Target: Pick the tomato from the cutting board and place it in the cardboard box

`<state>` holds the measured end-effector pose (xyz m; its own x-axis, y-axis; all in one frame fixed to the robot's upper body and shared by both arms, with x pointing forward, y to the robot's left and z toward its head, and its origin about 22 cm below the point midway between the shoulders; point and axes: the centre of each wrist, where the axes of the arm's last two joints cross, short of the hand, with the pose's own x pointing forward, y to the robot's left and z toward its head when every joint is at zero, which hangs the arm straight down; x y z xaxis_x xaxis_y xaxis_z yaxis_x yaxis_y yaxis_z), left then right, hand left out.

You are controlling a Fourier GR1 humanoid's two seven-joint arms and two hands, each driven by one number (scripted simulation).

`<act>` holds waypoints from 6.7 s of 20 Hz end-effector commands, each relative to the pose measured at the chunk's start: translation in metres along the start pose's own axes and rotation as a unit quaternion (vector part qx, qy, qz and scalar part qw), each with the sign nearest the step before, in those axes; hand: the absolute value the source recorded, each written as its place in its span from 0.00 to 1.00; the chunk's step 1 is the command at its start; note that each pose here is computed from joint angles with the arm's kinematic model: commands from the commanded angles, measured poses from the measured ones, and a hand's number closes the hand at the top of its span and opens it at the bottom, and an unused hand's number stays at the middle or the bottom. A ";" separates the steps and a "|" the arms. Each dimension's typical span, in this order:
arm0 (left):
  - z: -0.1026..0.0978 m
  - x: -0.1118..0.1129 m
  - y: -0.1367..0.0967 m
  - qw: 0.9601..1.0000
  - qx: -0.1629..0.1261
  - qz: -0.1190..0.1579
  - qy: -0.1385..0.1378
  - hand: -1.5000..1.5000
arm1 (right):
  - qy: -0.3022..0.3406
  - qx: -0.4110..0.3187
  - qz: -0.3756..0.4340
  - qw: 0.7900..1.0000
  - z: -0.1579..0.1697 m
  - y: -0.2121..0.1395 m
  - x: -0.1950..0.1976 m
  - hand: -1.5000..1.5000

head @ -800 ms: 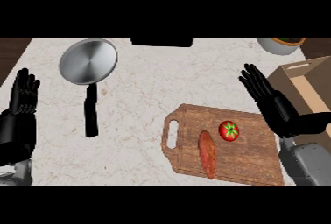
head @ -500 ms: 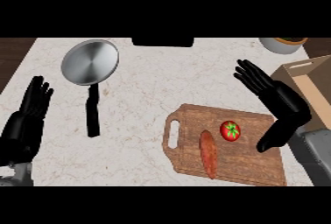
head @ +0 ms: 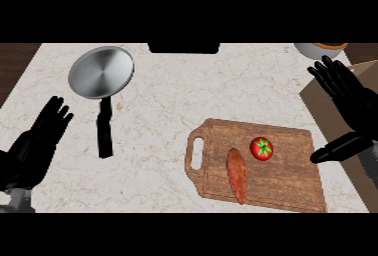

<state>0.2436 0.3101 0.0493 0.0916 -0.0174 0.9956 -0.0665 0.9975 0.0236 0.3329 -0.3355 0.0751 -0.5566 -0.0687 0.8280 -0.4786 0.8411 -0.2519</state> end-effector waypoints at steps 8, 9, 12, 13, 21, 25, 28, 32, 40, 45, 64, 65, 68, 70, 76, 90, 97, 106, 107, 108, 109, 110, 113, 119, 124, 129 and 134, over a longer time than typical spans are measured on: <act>-0.004 0.012 0.008 1.000 -0.004 0.005 0.015 0.50 | 0.108 0.257 0.303 0.911 -0.037 -0.024 0.075 0.00; -0.004 -0.001 0.021 1.000 0.006 0.003 0.013 0.50 | 0.107 0.271 0.323 0.900 -0.044 -0.017 0.081 0.00; 0.001 0.008 0.009 1.000 -0.002 0.000 0.011 0.50 | 0.137 0.309 0.362 0.868 -0.049 0.005 0.075 0.00; -0.008 0.007 0.007 0.999 0.000 0.009 0.031 0.50 | 0.153 0.324 0.376 0.854 -0.060 0.022 0.077 0.00; 0.003 -0.011 -0.007 1.000 0.004 0.012 0.015 0.50 | 0.248 0.372 0.368 0.815 -0.060 0.052 0.066 0.00; -0.004 0.002 0.000 1.000 -0.002 0.005 0.016 0.50 | 0.275 0.384 0.373 0.799 -0.068 0.064 0.043 0.00; 0.000 0.011 0.033 1.000 -0.003 -0.002 0.012 0.50 | 0.295 0.384 0.372 0.792 -0.072 0.049 0.053 0.00; -0.005 0.020 0.011 1.000 0.004 -0.001 0.012 0.50 | 0.296 0.399 0.380 0.780 -0.076 0.066 0.042 0.00; -0.001 -0.002 0.011 1.000 -0.009 0.010 0.019 0.50 | 0.283 0.402 0.377 0.785 -0.047 0.066 0.024 0.00; -0.011 0.006 0.006 1.000 -0.002 0.008 0.010 0.50 | 0.271 0.408 0.379 0.785 -0.066 0.073 0.028 0.00; -0.005 0.028 0.002 1.000 -0.007 0.002 0.019 0.50 | 0.291 0.407 0.422 0.756 -0.052 0.106 0.010 0.00; 0.004 0.001 0.005 1.000 0.000 0.007 0.012 0.50 | 0.294 0.404 0.423 0.756 -0.037 0.105 -0.003 0.00; 0.003 -0.004 0.010 1.000 -0.012 0.001 0.014 0.50 | 0.297 0.408 0.435 0.746 -0.055 0.103 -0.004 0.00; -0.004 0.010 0.000 1.000 -0.008 0.008 0.014 0.50 | 0.299 0.404 0.431 0.750 -0.056 0.098 -0.015 0.00; -0.005 0.011 0.013 1.000 0.000 0.005 0.013 0.50 | 0.298 0.424 0.432 0.738 -0.050 0.116 -0.018 0.00; -0.010 -0.011 0.015 1.000 0.002 0.005 0.021 0.50 | 0.311 0.428 0.443 0.723 -0.028 0.121 -0.045 0.00; -0.004 0.002 0.017 1.000 -0.005 0.016 0.018 0.50 | 0.268 0.424 0.432 0.750 -0.048 0.119 -0.048 1.00; 0.002 0.006 0.011 1.000 -0.002 0.007 0.020 0.50 | 0.379 0.309 0.434 0.757 -0.031 0.117 -0.065 1.00; -0.003 0.005 0.017 1.000 0.004 0.010 0.017 0.50 | 0.427 0.272 0.434 0.745 -0.032 0.109 -0.064 1.00; 0.003 -0.006 0.008 1.000 0.008 0.013 0.020 0.50 | 0.473 0.223 0.428 0.737 -0.026 0.098 -0.062 1.00; 0.004 -0.001 0.009 1.000 0.005 0.009 0.015 0.50 | 0.519 0.176 0.419 0.724 -0.017 0.088 -0.065 1.00; 0.003 0.003 0.020 1.000 0.020 0.007 0.019 0.50 | 0.559 0.127 0.410 0.709 -0.008 0.085 -0.067 1.00; 0.000 0.001 0.006 1.000 0.005 0.010 0.020 0.50 | 0.601 0.052 0.403 0.689 -0.018 0.110 -0.075 1.00; -0.013 0.009 0.009 1.000 -0.004 0.009 0.018 0.50 | 0.589 -0.026 0.461 0.663 -0.072 0.117 -0.059 1.00; -0.005 0.011 0.001 1.000 -0.001 0.007 0.011 0.50 | 0.534 -0.067 0.497 0.681 -0.093 0.124 -0.024 1.00; -0.005 -0.008 0.027 1.000 0.009 0.011 0.023 0.50 | 0.455 -0.123 0.539 0.698 -0.119 0.139 0.047 1.00; -0.004 0.002 0.016 1.000 0.004 0.010 0.012 0.50 | 0.430 -0.227 0.569 0.663 -0.150 0.143 0.107 1.00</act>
<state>0.2418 0.3251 0.0545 0.1272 0.0007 0.9919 -0.0771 0.9970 0.0091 0.3216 -0.1561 0.1617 0.2666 0.9387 0.2186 0.1342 0.1885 -0.9729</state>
